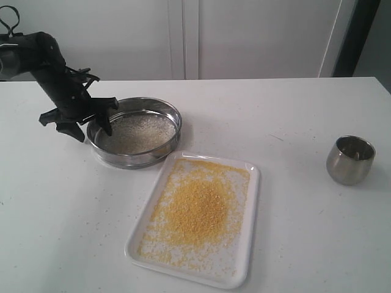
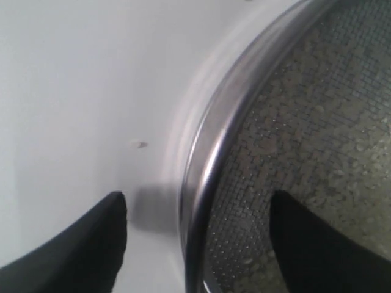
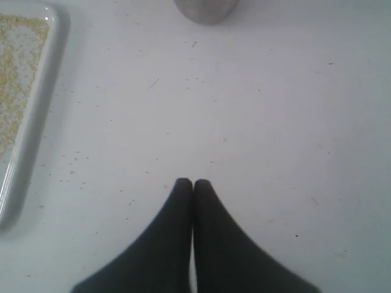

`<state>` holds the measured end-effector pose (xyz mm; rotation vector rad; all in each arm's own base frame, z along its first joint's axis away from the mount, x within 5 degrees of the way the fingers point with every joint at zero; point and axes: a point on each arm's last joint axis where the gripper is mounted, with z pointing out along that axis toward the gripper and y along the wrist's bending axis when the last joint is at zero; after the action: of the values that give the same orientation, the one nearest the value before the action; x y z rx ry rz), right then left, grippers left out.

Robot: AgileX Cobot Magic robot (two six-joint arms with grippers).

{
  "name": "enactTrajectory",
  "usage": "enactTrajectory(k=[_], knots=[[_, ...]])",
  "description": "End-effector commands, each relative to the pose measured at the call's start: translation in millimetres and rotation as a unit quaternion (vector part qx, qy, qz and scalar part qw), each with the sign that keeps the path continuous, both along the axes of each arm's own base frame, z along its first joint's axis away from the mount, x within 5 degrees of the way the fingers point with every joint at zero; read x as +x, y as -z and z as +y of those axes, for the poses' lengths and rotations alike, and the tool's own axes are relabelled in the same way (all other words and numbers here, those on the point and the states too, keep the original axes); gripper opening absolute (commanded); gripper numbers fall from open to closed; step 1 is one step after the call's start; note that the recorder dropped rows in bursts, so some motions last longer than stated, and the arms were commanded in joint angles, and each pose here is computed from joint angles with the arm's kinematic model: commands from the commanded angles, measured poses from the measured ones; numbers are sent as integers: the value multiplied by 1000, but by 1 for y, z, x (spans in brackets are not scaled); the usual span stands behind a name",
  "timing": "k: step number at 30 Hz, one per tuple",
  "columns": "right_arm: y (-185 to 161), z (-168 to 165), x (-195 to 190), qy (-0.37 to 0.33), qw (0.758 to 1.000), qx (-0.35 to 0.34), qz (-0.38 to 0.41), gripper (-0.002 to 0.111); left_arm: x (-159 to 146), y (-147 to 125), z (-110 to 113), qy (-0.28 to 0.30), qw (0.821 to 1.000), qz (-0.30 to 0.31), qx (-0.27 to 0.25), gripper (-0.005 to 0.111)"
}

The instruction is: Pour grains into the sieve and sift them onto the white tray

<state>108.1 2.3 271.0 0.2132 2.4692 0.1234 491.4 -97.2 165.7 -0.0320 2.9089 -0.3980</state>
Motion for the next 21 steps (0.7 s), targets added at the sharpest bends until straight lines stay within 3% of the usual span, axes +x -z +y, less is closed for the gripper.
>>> enactTrajectory(k=[1,7,21], knots=[[-2,0,0,1,1000,-2,-9,0,-1,-7,0,1,1000,-2,-5,75],[-2,0,0,1,1000,-2,-9,0,-3,-17,1,3,1000,-5,-6,75],[-2,0,0,1,1000,-2,-9,0,-29,-85,6,25,1000,-13,7,68]])
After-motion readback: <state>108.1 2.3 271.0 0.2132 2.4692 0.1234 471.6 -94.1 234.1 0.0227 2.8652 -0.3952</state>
